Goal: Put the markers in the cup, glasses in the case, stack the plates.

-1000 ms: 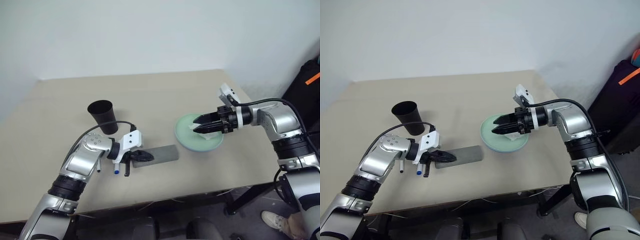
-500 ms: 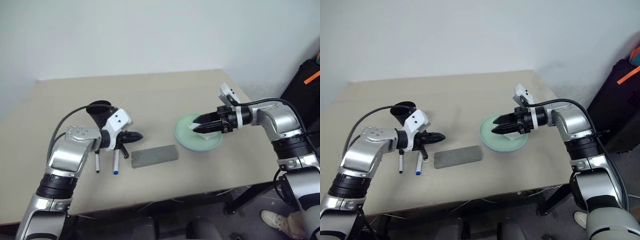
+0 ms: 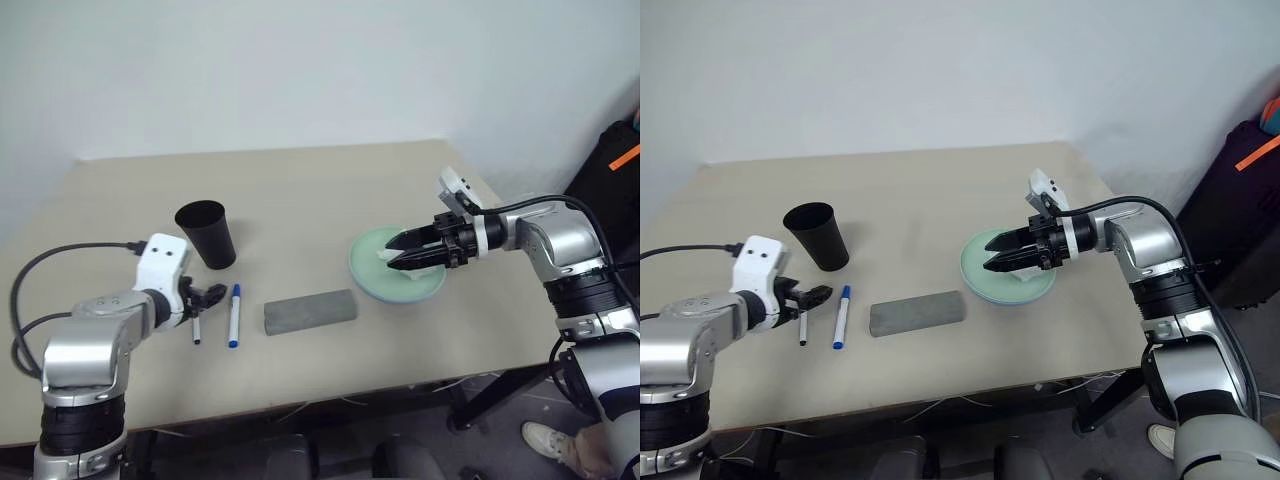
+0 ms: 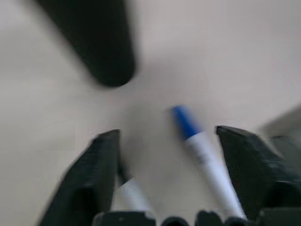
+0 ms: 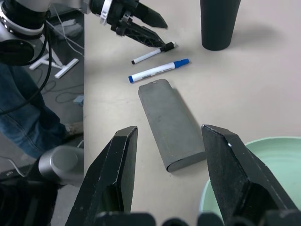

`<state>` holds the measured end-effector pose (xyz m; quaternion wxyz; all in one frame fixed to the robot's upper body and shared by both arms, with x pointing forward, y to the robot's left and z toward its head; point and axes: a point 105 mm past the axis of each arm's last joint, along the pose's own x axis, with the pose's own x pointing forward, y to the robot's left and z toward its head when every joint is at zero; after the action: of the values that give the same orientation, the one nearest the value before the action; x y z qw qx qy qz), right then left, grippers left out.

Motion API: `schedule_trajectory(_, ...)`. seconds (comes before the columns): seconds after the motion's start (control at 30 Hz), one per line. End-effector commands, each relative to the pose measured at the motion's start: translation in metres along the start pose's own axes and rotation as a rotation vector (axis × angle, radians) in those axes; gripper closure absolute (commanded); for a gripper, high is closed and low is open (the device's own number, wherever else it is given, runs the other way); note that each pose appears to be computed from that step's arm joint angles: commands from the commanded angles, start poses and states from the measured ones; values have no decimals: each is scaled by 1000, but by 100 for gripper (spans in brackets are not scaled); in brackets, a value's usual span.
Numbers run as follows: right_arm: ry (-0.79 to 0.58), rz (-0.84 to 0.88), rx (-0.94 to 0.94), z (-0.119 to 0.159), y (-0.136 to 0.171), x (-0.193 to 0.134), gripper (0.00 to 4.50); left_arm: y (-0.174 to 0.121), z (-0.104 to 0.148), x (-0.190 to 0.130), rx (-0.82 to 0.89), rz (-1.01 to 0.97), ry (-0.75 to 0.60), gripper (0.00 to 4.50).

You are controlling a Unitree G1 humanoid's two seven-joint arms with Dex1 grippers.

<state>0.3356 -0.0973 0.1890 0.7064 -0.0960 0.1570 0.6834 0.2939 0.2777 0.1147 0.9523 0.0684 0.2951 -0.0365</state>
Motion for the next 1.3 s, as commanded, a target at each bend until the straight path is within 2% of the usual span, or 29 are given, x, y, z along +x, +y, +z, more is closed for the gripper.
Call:
schedule_trajectory(0.03, -70, -35, -147, 29, -5, -8, 216, 27, -1, -13, -59, 137, -29, 113)
schedule_trajectory(0.2, -108, -37, -198, 37, -5, -10, 216, 40, -11, -10, -119, 204, -26, 113)
schedule_trajectory(0.57, -99, -19, -191, 32, -3, -4, 216, 25, -12, 20, -173, 151, -56, 113)
schedule_trajectory(0.93, -82, -34, -184, 28, -3, -4, 216, 19, -20, 44, -179, 176, 14, 113)
schedule_trajectory(1.03, -80, -36, -182, 27, -3, -4, 216, 19, -22, 45, -196, 185, 32, 173)
schedule_trajectory(1.13, -80, -40, -179, 26, -3, -4, 216, 19, -22, 47, -211, 184, 37, 268)
schedule_trajectory(1.27, -81, -40, -175, 25, -2, -3, 216, 18, -16, 49, -200, 186, 26, 421)
schedule_trajectory(1.3, -81, -40, -174, 24, -2, -2, 216, 18, -14, 49, -190, 183, 20, 440)
